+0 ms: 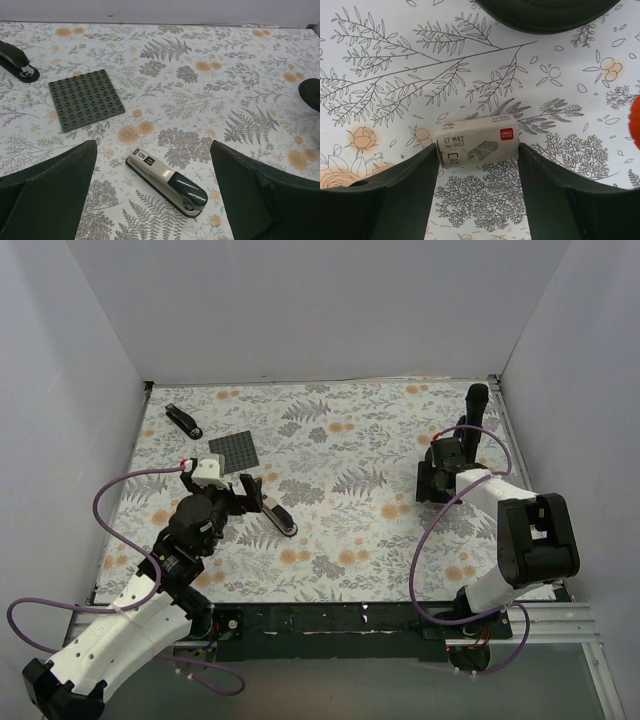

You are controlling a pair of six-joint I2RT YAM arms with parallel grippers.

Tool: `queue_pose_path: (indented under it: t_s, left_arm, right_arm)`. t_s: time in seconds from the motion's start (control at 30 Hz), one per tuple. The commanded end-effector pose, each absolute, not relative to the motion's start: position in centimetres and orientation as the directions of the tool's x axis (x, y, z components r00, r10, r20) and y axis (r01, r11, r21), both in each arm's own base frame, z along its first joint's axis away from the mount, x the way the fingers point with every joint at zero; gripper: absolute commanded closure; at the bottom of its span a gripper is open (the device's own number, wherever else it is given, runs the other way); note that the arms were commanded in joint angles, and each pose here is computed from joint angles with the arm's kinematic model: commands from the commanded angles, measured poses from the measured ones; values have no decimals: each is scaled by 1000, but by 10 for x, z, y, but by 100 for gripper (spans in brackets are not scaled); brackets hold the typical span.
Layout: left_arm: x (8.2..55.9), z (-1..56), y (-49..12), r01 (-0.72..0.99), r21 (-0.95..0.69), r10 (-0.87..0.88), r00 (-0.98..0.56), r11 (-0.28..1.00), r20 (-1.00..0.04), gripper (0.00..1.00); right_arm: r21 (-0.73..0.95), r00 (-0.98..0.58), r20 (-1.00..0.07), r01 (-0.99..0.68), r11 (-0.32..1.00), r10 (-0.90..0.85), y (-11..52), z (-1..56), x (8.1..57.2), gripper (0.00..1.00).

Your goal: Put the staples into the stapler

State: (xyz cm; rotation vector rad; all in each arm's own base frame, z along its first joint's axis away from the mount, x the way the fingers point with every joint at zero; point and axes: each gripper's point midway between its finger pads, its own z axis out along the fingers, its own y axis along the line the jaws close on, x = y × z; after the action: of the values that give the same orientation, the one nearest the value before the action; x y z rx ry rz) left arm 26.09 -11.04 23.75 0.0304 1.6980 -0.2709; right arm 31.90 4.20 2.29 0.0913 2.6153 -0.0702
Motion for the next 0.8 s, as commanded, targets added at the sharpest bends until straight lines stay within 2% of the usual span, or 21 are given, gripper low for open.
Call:
queue_pose_path:
  t_s: [0.0,0.13,0.23,0.53,0.77]
  left_arm:
    - [259,238,-110,185,-161,-136,-144,969,-980,2]
    - [258,238,-112,194,-162,-135,-144,968,-980,2]
    - [258,236,-116,214,-159,-128,-151,964,-980,2]
    - [255,232,-138,328,-156,-101,-177,932,-979,2]
    - [244,225,-176,504,-196,-85,-233,841,-969,2]
  right_arm:
    - [-1,-842,-539,35,999,29,51,33,338,33]
    - [25,-846,-532,-1,1000,12,58,32,334,47]
    - [43,-844,-536,-36,998,-7,67,34,330,52]
    - [79,-848,-513,-201,977,-133,134,36,291,53]
    - [93,-827,-519,-305,948,-216,195,36,246,52]
